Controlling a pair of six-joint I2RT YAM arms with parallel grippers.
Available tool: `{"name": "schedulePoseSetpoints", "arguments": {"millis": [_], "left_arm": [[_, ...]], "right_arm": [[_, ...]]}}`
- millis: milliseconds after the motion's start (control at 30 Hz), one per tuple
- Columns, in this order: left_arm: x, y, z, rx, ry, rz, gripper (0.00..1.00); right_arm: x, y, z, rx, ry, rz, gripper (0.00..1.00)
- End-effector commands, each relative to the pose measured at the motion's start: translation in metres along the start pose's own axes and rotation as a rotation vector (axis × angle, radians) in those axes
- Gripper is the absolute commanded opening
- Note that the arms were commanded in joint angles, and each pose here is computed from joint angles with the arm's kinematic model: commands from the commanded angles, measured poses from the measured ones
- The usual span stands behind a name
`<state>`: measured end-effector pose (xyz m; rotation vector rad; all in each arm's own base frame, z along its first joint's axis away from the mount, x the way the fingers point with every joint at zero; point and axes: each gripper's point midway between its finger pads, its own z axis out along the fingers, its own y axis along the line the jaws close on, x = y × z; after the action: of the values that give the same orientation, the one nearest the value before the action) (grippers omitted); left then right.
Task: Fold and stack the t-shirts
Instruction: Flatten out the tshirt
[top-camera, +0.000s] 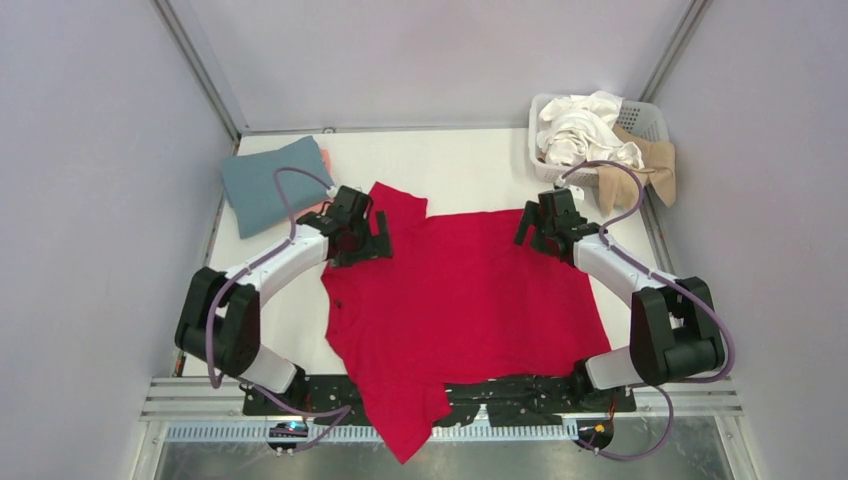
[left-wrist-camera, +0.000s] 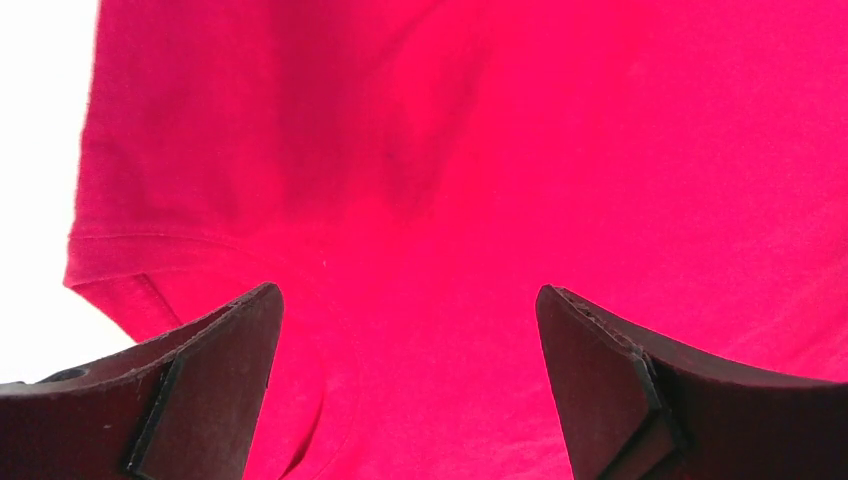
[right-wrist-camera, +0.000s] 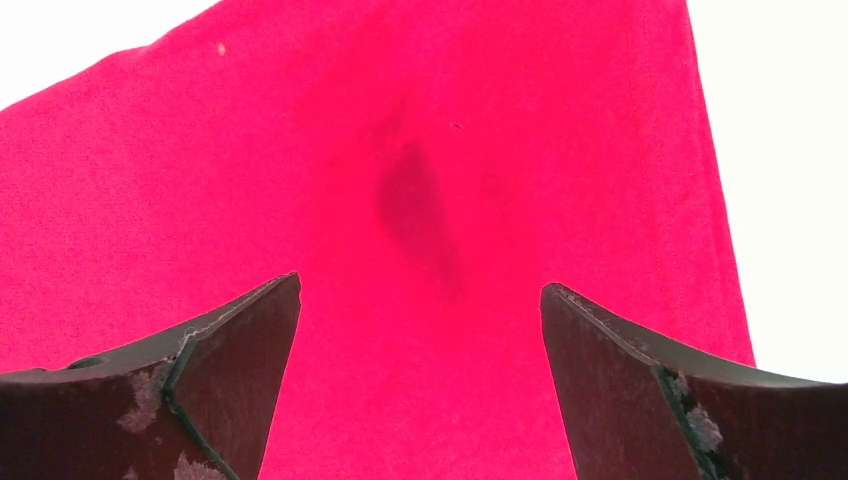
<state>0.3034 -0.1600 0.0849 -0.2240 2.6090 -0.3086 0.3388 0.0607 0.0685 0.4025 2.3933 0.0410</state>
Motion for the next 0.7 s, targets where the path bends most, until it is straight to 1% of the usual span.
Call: {"name": "schedulePoseSetpoints", "arguments": {"millis": [0,167,333,467,667], "left_arm": [[-0.014,-0.009,0.012,0.012,-0.005,0.003,1.0],[-0.01,-0.001,0.044,0.008,0.097,-0.048,1.0],[-0.01,0.018,0.065,-0.043,0.174,-0.099,1.0],[-0.016,0.02,0.074,-0.018,0.204,-0.13,1.0],[-0.031,0.021,0.088,-0.015,0.246,-0.149,1.0]], "right_arm": [[0.0,-0.004,0.001,0.012,-0.005,0.0,0.95],[0.012,-0.005,0.014,0.013,0.049,-0.011,0.95],[0.015,-0.005,0.027,0.019,0.085,-0.013,0.95],[0.015,-0.001,0.039,0.009,0.117,-0.012,0.95],[0.002,-0.002,0.053,0.002,0.135,0.002,0.95]]}}
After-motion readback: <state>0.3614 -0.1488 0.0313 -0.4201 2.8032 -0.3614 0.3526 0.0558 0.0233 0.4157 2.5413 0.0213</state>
